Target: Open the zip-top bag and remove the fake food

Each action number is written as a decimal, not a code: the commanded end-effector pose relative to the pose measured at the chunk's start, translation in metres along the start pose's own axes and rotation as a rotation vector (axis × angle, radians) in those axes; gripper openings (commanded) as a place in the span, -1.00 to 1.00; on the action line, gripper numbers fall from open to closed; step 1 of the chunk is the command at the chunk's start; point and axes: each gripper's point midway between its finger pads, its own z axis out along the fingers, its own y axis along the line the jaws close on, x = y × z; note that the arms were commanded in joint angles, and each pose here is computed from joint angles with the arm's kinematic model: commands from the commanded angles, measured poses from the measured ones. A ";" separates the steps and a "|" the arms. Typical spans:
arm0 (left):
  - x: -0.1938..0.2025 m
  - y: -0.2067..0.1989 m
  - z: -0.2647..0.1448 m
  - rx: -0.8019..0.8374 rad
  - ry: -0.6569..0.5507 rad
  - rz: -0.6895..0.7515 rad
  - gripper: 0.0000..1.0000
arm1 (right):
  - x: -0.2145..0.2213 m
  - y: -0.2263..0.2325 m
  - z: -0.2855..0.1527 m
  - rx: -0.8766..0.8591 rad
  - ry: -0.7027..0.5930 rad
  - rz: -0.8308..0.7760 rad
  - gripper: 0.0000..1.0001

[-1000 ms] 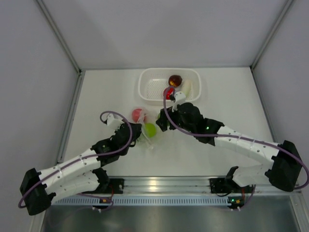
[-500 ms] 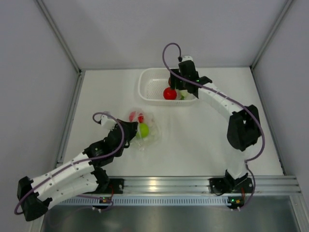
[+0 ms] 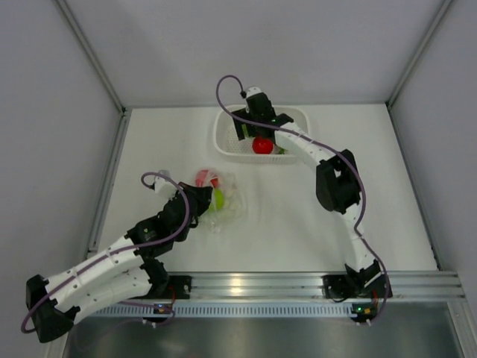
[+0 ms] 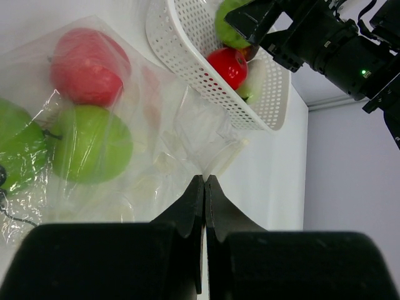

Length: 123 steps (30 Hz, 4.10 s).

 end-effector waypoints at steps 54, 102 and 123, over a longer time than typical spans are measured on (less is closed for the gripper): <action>0.018 -0.059 0.000 0.043 0.147 -0.311 -1.00 | 0.103 0.224 -0.153 -0.480 -0.259 0.391 0.59; 0.019 0.001 0.015 -0.031 0.030 -0.160 -1.00 | 0.120 0.179 -0.208 -0.426 -0.173 0.240 0.02; 0.011 0.022 0.018 -0.074 -0.022 -0.078 -1.00 | 0.011 0.035 -0.245 -0.170 -0.329 0.259 0.01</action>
